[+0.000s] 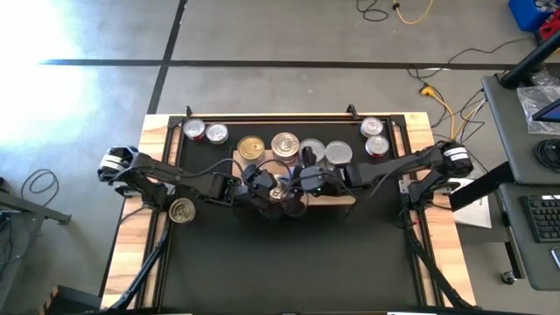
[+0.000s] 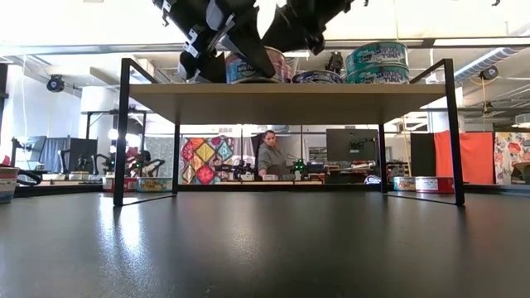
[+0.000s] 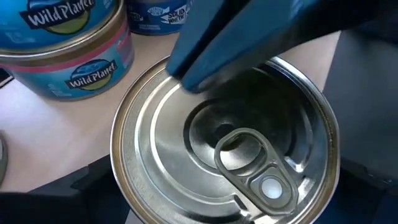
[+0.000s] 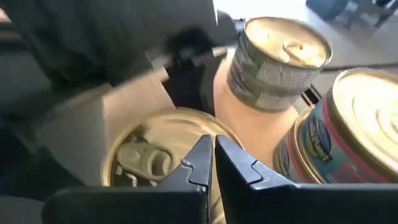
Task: Stack canned seafood by type on shelf
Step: Put the blue pink tuna can on the shelf
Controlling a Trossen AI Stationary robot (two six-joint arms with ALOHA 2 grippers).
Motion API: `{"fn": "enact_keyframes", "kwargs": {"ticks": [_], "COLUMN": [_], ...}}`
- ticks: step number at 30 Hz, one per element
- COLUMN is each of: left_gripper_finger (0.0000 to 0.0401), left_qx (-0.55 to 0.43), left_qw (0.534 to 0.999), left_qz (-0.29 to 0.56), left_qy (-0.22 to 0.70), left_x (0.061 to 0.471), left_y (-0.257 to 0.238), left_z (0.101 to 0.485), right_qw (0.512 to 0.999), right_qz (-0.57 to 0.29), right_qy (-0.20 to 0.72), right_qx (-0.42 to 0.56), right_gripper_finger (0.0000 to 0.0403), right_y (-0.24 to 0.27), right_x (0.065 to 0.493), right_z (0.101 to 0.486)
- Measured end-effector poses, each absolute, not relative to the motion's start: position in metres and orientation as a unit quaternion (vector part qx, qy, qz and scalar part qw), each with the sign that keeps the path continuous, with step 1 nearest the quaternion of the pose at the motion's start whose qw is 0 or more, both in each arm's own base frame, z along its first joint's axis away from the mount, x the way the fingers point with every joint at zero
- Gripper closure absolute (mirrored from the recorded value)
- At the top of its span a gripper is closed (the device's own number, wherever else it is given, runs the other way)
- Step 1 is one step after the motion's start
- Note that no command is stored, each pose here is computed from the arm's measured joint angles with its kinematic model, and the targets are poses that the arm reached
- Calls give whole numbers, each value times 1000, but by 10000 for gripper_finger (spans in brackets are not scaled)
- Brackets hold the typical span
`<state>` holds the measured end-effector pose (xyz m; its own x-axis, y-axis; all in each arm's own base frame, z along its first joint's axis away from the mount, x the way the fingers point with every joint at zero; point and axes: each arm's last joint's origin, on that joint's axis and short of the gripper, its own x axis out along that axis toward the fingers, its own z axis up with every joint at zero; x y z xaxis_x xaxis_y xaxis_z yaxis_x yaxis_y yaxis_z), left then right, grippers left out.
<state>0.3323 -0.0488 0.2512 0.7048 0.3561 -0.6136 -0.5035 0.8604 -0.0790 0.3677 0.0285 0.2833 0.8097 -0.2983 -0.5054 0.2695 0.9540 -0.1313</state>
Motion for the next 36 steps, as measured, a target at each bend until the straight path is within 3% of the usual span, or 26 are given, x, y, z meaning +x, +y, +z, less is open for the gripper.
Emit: {"fn": "enact_keyframes", "kwargs": {"ticks": [7,16,36], "left_gripper_finger": [30,30,30], "left_qx": [-117,-113,-102], "left_qw": [914,914,924], "left_qz": [241,241,237], "left_qy": [304,307,282], "left_x": [335,334,347], "left_y": [-48,-48,-46], "left_z": [248,248,242], "right_qw": [945,951,944], "right_qz": [-152,-151,-151], "right_qy": [289,269,292], "right_qx": [-26,-34,-20], "right_gripper_finger": [390,390,390], "right_y": [28,24,24], "right_x": [373,351,359], "right_z": [281,322,305]}}
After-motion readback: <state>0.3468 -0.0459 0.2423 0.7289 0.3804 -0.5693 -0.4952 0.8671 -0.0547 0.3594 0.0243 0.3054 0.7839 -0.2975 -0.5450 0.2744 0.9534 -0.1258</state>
